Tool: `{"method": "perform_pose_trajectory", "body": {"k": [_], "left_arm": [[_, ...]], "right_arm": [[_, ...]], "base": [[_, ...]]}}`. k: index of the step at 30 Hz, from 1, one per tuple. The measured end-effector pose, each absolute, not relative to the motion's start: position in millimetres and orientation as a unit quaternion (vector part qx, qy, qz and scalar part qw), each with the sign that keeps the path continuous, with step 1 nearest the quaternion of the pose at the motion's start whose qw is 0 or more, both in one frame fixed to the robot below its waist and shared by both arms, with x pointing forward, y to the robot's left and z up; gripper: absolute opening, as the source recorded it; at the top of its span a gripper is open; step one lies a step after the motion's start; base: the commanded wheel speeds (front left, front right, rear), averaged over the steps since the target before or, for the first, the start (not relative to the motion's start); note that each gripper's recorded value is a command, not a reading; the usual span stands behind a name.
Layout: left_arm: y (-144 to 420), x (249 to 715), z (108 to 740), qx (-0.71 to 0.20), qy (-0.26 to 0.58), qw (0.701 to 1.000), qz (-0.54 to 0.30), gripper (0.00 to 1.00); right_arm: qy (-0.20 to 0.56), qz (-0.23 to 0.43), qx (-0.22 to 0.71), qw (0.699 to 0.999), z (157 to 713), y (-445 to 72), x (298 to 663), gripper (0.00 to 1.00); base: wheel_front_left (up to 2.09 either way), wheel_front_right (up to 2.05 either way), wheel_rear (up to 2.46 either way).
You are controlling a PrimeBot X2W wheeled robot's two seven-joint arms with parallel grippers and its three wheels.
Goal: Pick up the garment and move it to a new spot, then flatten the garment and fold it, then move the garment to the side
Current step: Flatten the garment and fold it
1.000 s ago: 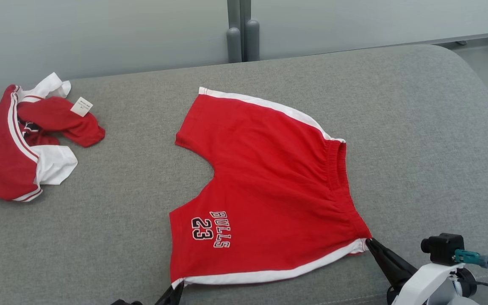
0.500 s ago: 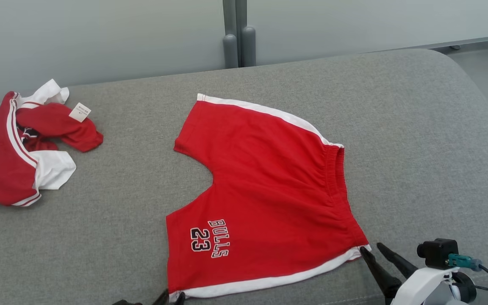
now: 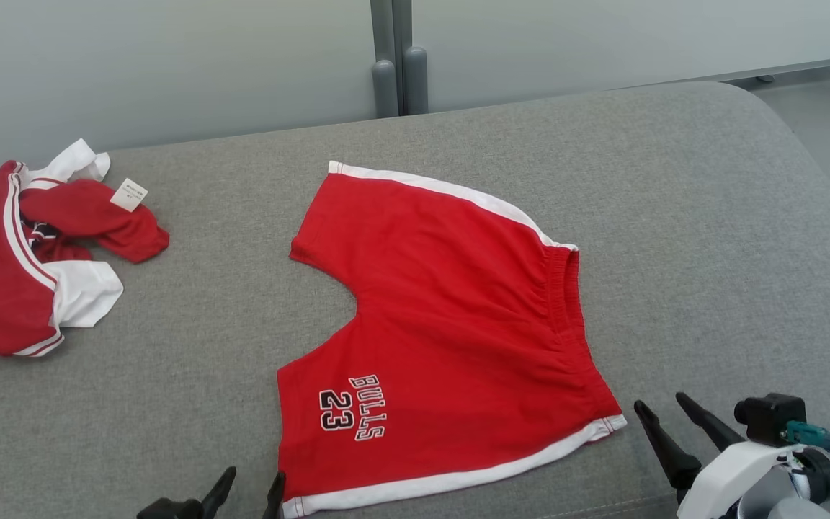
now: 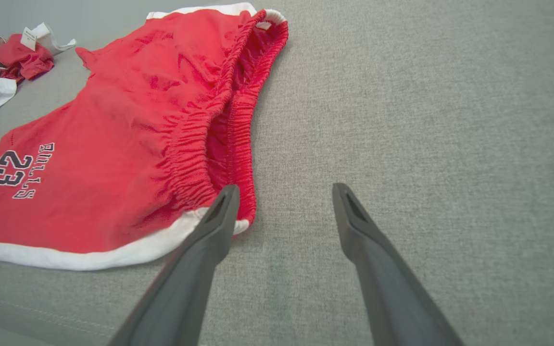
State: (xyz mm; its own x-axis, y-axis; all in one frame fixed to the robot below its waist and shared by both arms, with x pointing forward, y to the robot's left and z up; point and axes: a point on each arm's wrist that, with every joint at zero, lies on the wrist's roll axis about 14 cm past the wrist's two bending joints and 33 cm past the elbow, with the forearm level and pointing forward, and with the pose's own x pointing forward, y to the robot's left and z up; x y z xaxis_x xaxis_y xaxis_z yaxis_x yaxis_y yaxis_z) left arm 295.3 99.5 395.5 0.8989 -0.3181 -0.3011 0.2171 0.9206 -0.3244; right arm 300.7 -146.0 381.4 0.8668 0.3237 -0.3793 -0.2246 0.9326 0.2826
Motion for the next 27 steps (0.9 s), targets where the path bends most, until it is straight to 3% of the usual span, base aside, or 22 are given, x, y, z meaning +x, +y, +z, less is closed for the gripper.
{"method": "perform_pose_trajectory", "body": {"k": [11, 27], "left_arm": [[91.3, 342.5, 463.4, -0.151, 0.055, 0.976, -0.144, 1.0], [102.5, 363.7, 513.4, -0.162, -0.026, 0.982, -0.094, 1.0]], "right_arm": [[0.094, 0.147, 0.074, 0.982, 449.4, -150.7, 352.6, 1.0], [-0.044, 0.142, 0.071, 0.986, 536.2, -130.3, 383.1, 1.0]], "base": [[0.0, 0.0, 0.0], [0.0, 0.0, 0.0]]}}
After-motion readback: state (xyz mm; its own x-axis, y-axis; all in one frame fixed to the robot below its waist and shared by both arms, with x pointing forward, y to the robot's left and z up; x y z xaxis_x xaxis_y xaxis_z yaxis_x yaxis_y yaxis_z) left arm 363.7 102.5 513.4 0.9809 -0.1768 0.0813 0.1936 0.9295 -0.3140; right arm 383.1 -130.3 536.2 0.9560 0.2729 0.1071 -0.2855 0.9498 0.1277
